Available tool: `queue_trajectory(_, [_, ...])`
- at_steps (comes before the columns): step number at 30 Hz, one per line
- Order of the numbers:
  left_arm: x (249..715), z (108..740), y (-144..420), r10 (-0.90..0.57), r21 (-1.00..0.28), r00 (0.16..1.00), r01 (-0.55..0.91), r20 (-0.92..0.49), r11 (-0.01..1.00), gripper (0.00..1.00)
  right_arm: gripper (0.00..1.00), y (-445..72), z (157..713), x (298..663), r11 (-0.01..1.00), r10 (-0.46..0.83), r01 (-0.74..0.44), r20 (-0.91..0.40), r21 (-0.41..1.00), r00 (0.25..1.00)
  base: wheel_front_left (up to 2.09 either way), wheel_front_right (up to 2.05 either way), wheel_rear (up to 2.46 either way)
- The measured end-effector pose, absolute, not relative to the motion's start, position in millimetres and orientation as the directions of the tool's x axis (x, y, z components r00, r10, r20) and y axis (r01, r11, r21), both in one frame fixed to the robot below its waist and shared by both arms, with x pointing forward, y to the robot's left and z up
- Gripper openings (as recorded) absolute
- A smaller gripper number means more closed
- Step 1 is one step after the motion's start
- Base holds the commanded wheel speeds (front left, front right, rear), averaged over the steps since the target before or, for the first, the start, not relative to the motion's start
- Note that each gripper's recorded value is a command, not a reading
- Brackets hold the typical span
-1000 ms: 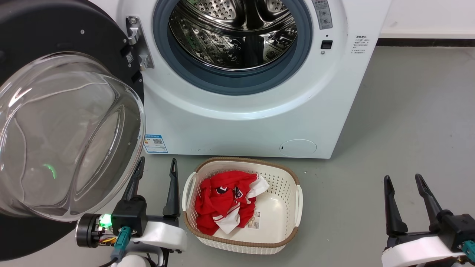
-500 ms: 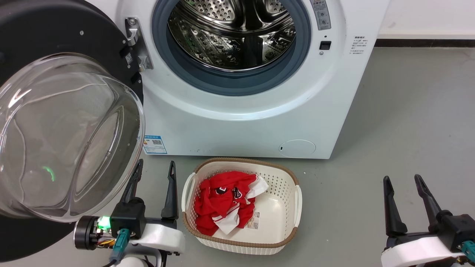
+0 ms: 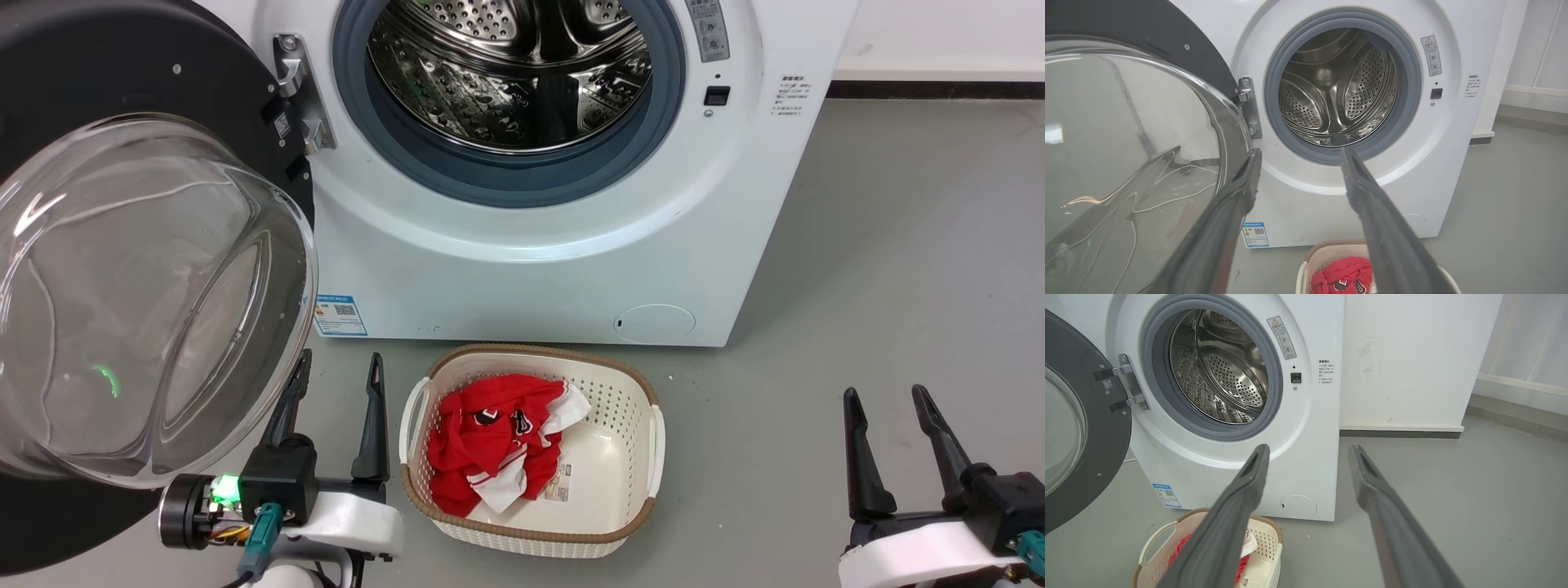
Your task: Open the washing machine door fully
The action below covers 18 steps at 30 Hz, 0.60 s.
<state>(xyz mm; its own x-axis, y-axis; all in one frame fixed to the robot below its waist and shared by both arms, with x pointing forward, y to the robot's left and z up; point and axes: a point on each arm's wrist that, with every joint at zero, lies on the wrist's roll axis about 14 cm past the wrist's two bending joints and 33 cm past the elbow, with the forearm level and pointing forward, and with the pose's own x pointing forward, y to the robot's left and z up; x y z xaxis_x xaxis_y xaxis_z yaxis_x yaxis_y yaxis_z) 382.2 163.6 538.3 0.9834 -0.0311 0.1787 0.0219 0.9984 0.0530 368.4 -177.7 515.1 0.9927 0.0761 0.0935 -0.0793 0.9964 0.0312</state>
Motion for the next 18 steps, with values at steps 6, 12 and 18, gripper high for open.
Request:
queue_trajectory(6, [379,524,164,-0.032,0.054,0.990,0.025,0.135,0.998,0.00,0.00,-178,501,364,0.997,0.073,-0.075,0.050,0.036,0.996,0.00,0.00,0.00])
queue_trajectory(12, [377,509,171,-0.001,-0.051,0.998,0.004,0.069,0.999,0.00,0.00,-182,493,361,0.989,0.051,-0.053,0.019,0.138,0.999,0.00,0.00,0.00])
queue_trajectory(18, [377,504,177,0.023,-0.177,0.999,-0.017,0.032,0.984,0.00,0.00,-185,490,363,0.966,0.028,-0.028,0.005,0.258,1.000,0.00,0.00,0.00])
